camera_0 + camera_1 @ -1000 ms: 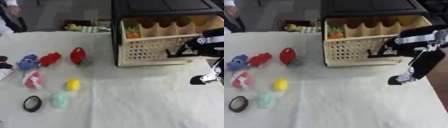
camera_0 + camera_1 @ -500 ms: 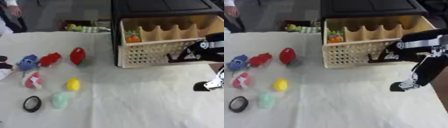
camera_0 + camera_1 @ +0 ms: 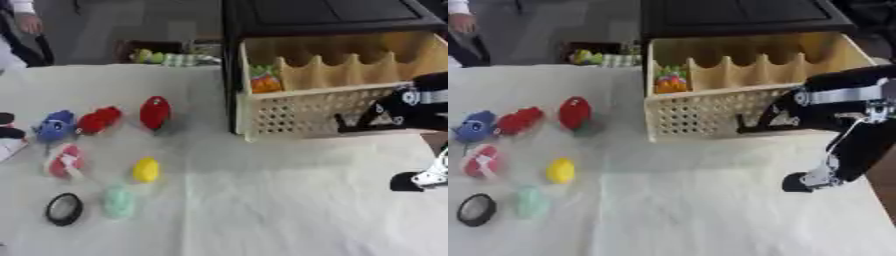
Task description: Pick up objects from table and place into drawer.
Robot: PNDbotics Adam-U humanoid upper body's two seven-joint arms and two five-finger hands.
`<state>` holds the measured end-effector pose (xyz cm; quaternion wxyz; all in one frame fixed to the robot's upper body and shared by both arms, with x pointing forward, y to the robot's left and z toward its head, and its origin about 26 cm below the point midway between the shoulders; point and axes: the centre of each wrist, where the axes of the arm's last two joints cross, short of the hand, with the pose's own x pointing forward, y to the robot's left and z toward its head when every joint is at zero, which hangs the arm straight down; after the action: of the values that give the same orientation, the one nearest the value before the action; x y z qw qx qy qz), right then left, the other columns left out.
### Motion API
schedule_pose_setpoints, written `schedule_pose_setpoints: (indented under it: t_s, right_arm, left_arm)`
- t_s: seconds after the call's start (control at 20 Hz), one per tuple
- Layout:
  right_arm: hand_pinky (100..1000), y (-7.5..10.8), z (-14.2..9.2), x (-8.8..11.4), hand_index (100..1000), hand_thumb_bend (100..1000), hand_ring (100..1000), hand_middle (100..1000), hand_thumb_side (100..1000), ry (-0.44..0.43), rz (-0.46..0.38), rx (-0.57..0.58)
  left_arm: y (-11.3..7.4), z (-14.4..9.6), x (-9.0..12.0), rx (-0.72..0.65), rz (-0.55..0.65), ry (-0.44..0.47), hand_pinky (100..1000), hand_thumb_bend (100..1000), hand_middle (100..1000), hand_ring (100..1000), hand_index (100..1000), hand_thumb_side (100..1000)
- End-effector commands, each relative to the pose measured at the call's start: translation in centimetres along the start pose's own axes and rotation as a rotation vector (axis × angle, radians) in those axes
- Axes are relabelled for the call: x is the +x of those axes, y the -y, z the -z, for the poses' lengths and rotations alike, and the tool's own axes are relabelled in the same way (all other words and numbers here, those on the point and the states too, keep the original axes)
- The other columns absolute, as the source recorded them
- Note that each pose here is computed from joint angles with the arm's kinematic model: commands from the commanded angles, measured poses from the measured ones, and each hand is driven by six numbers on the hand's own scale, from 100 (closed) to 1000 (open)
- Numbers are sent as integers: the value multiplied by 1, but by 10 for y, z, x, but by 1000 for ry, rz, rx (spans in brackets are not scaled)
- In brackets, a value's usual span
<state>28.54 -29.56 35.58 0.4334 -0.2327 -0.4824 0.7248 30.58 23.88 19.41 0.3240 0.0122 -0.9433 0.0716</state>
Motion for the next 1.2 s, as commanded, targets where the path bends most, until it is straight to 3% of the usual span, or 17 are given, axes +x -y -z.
schedule_pose_setpoints:
  t_s: [0.05,1.2]
  right_arm:
    - [100,2,-8,3,835,467,100,100,335,-10,-13,18]
    - [100,3,-11,3,917,474,100,100,322,3,-28,20]
  left_arm:
    - [1,5,7,-10,-5,34,491,100,656,576,782,956]
    - [1,5,7,-12,-5,26,492,100,657,580,782,956]
